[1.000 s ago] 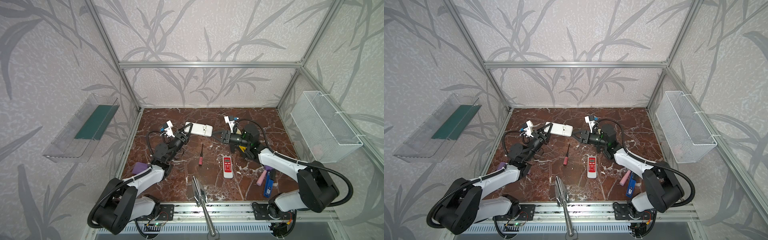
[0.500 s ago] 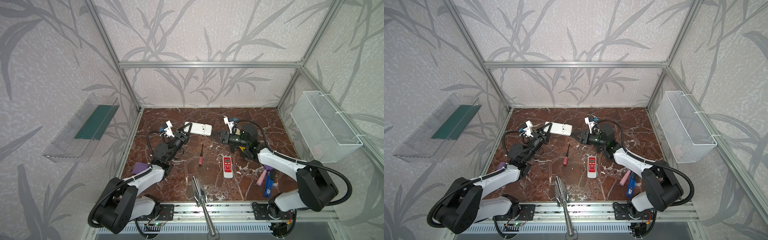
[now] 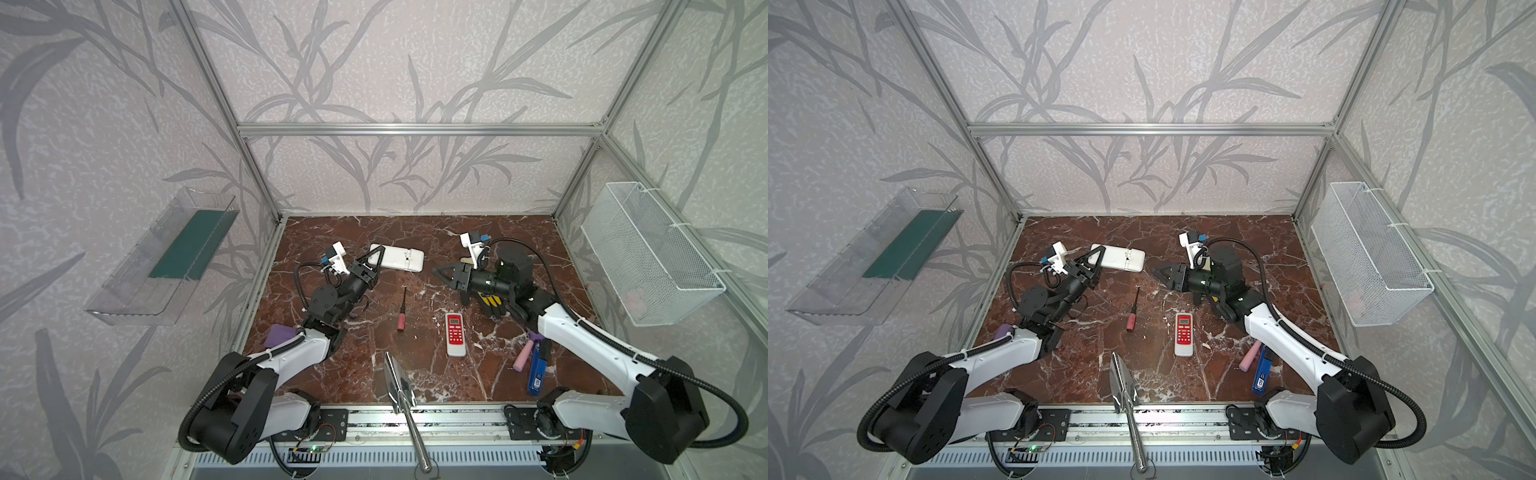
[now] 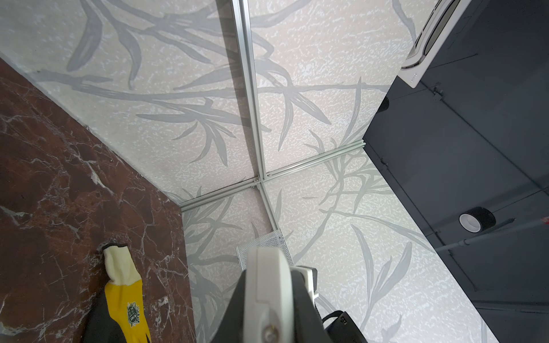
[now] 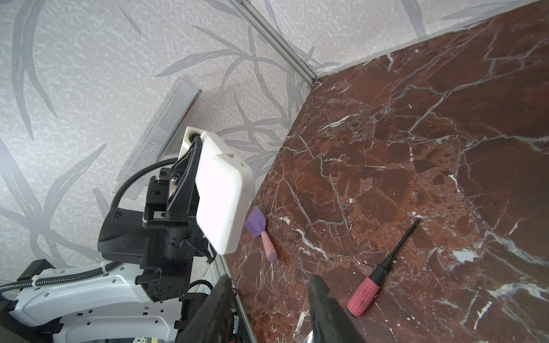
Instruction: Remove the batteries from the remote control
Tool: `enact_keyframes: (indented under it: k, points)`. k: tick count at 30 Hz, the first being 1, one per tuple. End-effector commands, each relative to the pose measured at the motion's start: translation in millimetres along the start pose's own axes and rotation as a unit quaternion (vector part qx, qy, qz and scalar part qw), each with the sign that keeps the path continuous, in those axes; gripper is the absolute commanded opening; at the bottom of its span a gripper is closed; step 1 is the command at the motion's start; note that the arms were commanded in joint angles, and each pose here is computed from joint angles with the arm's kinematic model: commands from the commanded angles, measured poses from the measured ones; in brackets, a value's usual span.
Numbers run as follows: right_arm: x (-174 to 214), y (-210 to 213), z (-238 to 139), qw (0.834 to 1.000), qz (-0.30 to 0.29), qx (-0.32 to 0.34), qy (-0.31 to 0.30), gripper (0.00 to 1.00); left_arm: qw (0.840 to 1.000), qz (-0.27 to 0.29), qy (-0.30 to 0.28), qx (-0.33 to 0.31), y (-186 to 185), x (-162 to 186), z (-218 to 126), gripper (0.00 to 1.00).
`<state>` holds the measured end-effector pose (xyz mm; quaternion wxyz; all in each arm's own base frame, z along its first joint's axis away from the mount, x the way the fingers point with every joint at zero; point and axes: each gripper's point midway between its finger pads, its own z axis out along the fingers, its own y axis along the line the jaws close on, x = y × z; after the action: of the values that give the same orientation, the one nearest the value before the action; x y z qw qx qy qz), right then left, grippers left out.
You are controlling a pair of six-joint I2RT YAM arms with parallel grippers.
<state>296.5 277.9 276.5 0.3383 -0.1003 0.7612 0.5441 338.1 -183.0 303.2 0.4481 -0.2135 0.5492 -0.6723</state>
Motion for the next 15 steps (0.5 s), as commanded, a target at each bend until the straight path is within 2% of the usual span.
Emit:
enact_keyframes:
  k: [1,5,15]
  points:
    - [-9.5,16.3,-1.0,1.000,-0.015,-0.026,-0.004,0.46,0.999,-0.001,0.002,0.037,-19.7,-1.2,1.0,0.00]
    - [-13.9,22.4,7.3,0.999,-0.009,-0.052,-0.006,0.48,0.999,0.001,0.004,0.039,-21.6,-0.1,0.7,0.00]
    - [-21.9,29.7,24.4,0.998,-0.012,-0.068,-0.005,0.49,0.999,0.001,0.009,0.035,-18.0,2.0,0.6,0.00]
